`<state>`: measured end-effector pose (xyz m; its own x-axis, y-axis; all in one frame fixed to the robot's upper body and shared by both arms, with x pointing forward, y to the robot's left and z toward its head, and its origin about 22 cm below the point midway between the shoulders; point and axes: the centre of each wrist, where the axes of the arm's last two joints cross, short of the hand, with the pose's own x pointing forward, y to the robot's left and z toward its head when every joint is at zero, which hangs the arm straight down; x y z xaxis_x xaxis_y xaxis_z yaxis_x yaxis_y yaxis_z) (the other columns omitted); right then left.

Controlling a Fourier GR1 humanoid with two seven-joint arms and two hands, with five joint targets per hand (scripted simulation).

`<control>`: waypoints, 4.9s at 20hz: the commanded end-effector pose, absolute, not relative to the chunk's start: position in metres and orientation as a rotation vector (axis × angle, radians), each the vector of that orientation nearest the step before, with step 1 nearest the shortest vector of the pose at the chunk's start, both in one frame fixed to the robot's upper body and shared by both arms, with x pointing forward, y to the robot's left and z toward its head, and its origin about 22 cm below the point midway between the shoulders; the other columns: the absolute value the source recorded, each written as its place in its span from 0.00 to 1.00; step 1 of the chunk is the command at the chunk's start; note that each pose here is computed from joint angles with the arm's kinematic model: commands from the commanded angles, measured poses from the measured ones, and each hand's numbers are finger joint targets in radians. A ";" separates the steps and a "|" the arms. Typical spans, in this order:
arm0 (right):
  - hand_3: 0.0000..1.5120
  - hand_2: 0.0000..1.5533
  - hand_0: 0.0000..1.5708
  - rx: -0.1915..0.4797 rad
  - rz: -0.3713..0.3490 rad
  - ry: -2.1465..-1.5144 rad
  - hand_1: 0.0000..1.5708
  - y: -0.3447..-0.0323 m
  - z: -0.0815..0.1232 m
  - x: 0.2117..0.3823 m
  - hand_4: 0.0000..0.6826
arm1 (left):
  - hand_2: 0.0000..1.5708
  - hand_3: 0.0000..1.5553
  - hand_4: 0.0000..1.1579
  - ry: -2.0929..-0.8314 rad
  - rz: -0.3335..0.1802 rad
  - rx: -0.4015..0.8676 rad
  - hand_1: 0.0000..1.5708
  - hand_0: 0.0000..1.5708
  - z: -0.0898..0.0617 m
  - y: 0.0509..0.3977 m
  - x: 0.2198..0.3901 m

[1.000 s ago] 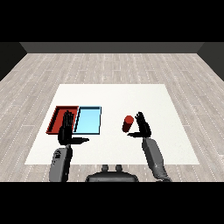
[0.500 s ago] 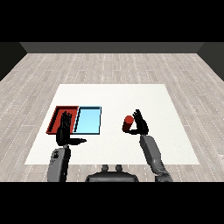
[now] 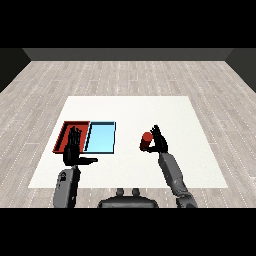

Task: Pick the red can and put it in the red box

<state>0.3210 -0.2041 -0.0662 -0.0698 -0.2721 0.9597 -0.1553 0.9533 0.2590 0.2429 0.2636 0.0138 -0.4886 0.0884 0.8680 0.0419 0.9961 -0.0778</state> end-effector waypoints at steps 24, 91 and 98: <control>0.00 0.00 0.00 0.349 -0.053 -1.607 0.00 -0.181 -0.055 0.334 0.00 | 0.00 0.00 0.00 -2.079 0.067 -0.116 0.00 0.00 0.025 0.240 0.244; 0.92 0.91 0.90 0.142 -0.016 -2.045 0.90 -0.112 0.066 0.310 0.92 | 0.00 0.00 0.00 -1.928 -0.176 -0.228 0.00 0.00 0.052 0.146 0.263; 0.92 0.92 0.92 0.163 -0.011 -2.090 0.92 -0.107 0.080 0.292 0.90 | 0.00 0.00 0.00 -1.868 -0.192 -0.237 0.00 0.00 0.042 0.132 0.267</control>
<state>0.2924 -0.1115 0.0738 -0.4687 -0.1129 0.8761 -0.1077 0.9917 0.0702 0.2628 0.1416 0.0387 -0.3306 0.0739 0.9409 0.2418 0.9703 0.0088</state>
